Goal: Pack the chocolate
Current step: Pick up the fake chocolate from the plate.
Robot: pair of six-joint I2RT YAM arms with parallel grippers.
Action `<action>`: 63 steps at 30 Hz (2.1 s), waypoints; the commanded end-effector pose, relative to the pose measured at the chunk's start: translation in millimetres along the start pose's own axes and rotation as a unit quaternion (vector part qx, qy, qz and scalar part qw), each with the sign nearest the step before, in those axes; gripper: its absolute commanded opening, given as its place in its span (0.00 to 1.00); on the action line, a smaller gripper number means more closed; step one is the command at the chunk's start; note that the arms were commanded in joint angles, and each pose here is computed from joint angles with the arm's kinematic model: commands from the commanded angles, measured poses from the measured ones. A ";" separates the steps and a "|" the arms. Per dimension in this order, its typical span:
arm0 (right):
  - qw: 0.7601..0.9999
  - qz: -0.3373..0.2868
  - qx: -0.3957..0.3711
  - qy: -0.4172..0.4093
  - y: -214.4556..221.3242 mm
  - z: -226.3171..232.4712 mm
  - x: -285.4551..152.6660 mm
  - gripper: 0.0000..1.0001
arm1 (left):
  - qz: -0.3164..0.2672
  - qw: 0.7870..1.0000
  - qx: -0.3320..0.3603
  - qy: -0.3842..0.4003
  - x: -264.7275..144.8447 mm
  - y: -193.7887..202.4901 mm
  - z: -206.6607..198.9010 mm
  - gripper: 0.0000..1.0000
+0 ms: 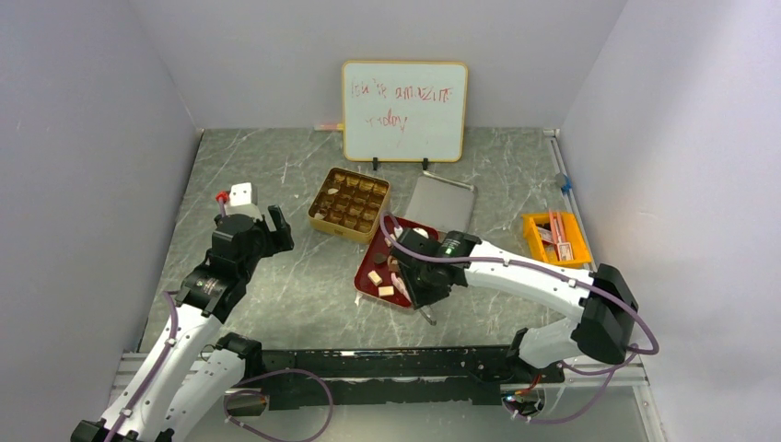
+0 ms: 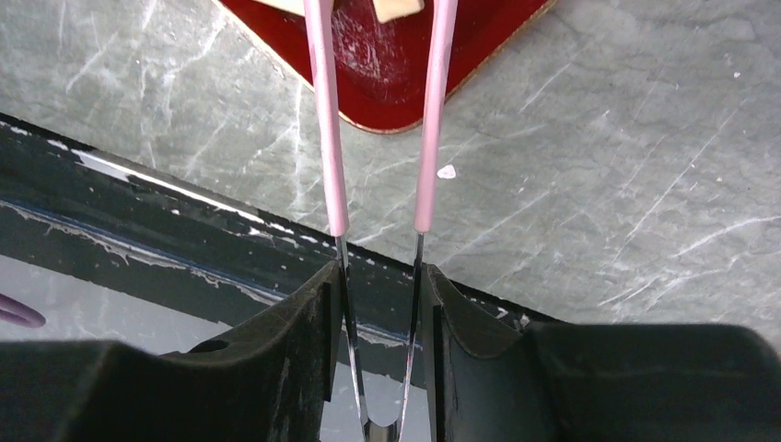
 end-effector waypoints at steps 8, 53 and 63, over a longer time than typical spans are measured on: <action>1.000 0.011 0.009 -0.010 22.5 -2.8 -5.2 0.38 | -0.015 0.999 -0.018 0.032 -6.5 -12.4 -12.8 0.84; 0.999 0.033 -0.041 -0.007 16.5 3.2 29.6 0.25 | -0.014 0.999 -0.019 0.024 0.5 -10.0 -12.3 0.83; 0.999 0.018 -0.038 0.015 5.7 0.7 15.2 0.00 | -0.018 0.999 -0.020 0.022 -1.0 -11.5 -11.8 0.83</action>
Point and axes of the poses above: each gripper's point midway between its finger pads, its own x axis out along the fingers, its own z axis along the line the jaws close on, y = z × x, the point moved 6 cm from there along -x, back along the fingers, and after that the axes turned 13 degrees about -x, right-handed, at the moved point
